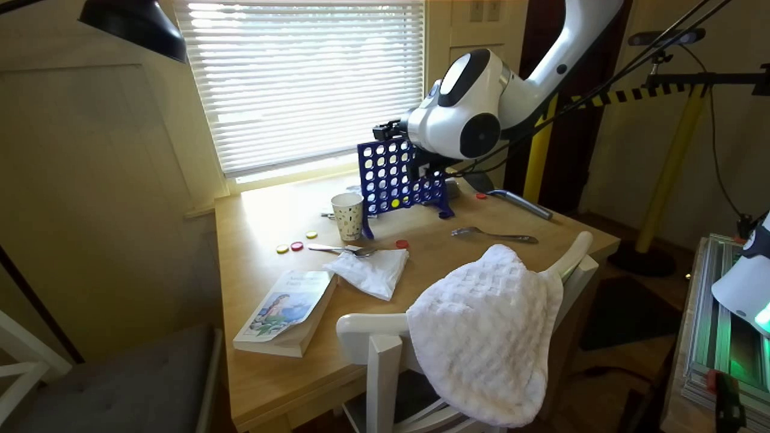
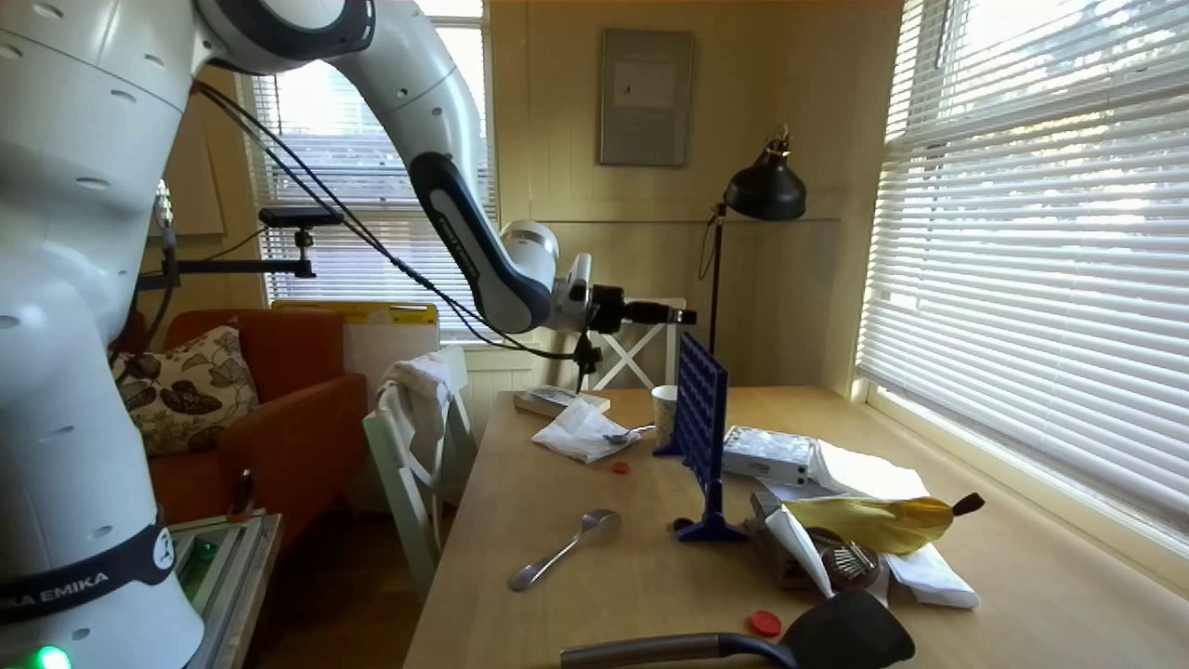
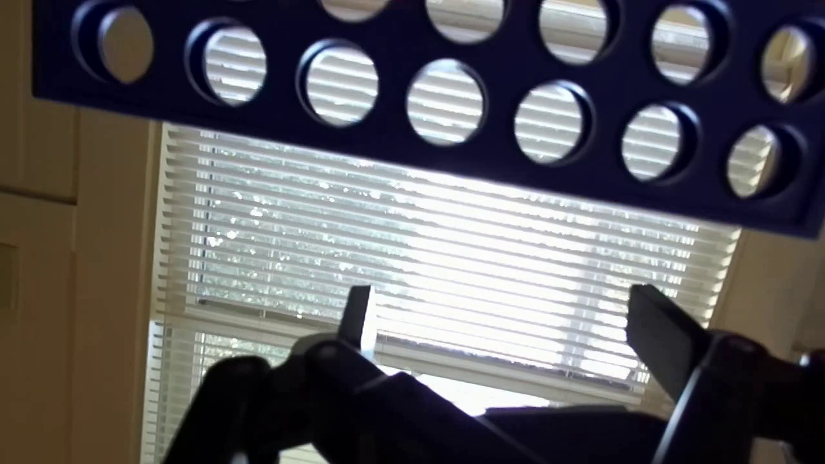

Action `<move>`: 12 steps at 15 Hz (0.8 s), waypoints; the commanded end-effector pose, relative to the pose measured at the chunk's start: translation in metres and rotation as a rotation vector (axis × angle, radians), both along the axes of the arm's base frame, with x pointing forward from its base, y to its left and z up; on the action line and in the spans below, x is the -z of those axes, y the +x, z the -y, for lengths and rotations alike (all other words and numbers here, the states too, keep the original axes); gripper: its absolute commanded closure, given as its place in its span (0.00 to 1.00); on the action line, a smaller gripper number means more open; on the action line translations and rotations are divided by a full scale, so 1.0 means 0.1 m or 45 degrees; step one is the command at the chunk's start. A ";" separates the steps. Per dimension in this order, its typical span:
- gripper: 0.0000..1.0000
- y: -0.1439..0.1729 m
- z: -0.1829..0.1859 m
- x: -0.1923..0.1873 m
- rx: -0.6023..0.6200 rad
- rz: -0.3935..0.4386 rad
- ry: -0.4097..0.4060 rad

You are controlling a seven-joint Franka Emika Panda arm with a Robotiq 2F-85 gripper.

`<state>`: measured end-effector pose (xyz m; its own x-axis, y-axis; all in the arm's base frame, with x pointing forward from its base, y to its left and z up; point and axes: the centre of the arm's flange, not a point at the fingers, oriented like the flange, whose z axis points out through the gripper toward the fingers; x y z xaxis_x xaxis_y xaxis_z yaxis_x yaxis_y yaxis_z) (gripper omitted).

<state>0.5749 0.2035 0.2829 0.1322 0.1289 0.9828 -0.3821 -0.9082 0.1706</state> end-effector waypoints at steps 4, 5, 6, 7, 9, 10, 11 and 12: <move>0.00 -0.72 -0.33 -0.70 0.099 -0.087 0.086; 0.00 -0.87 -0.39 -0.76 0.114 -0.134 0.108; 0.00 -1.05 -0.46 -0.81 0.123 -0.213 0.135; 0.00 -1.25 -0.53 -0.82 0.129 -0.301 0.158; 0.00 -1.63 -0.68 -0.81 0.105 -0.454 0.169; 0.00 -1.80 -0.74 -0.80 0.115 -0.531 0.160; 0.00 -1.98 -0.76 -0.78 0.193 -0.579 0.135; 0.00 -2.09 -0.78 -0.75 0.229 -0.634 0.117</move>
<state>0.4210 0.2804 0.3445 0.4951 -0.0250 0.8685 -0.4022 -0.8926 0.2036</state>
